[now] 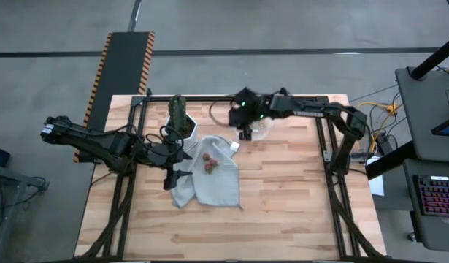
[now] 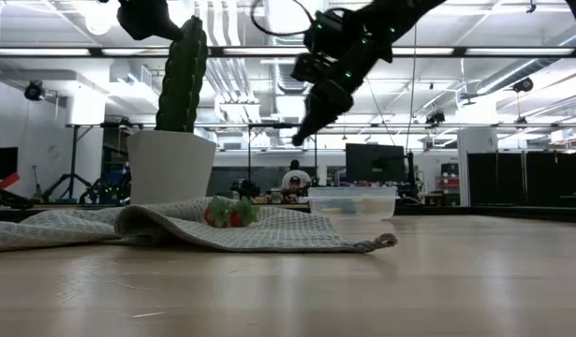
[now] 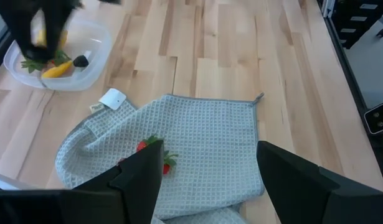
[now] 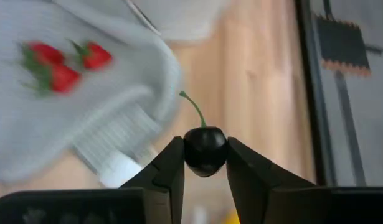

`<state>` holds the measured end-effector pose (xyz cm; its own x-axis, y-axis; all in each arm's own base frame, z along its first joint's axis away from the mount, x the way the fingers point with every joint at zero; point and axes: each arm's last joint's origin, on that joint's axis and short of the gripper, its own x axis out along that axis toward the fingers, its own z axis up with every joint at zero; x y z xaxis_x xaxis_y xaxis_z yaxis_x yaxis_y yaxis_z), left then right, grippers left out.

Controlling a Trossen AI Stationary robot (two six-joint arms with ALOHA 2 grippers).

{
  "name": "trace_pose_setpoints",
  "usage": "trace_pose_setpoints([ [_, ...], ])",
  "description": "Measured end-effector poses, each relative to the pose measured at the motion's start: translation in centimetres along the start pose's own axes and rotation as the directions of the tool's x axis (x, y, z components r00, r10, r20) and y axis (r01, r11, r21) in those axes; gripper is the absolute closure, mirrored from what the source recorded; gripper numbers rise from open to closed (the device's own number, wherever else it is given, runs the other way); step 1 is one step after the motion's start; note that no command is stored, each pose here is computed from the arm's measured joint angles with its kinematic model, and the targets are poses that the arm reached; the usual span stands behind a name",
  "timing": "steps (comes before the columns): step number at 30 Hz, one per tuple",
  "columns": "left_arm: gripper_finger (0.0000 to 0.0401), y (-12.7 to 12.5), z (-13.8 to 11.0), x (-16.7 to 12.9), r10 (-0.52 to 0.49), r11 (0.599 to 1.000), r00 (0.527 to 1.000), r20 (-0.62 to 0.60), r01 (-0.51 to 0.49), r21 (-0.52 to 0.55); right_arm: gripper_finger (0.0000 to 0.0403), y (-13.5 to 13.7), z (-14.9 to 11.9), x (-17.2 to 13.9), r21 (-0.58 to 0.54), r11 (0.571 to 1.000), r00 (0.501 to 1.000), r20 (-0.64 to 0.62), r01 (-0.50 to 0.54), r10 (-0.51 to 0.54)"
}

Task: Pick and placing Produce into tupperware
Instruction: Put the black cherry into the transparent bin

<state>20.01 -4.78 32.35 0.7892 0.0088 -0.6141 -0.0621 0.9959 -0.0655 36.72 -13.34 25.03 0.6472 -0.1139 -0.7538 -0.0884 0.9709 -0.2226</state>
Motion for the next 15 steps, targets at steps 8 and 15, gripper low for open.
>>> trace_pose_setpoints([
  [8,0.0159,0.0,0.0,0.0,0.0,1.0,1.0,-0.001,0.0,0.0,0.0312,-4.9,-4.3,-1.6,0.132,0.988,0.995,-0.069,0.075,-0.066],
  [15,0.0159,0.0,-0.1,0.0,0.002,1.0,1.0,-0.009,-0.002,0.002,0.0312,-6.4,-7.9,-0.2,0.212,0.975,0.99,-0.133,0.067,-0.039],
])
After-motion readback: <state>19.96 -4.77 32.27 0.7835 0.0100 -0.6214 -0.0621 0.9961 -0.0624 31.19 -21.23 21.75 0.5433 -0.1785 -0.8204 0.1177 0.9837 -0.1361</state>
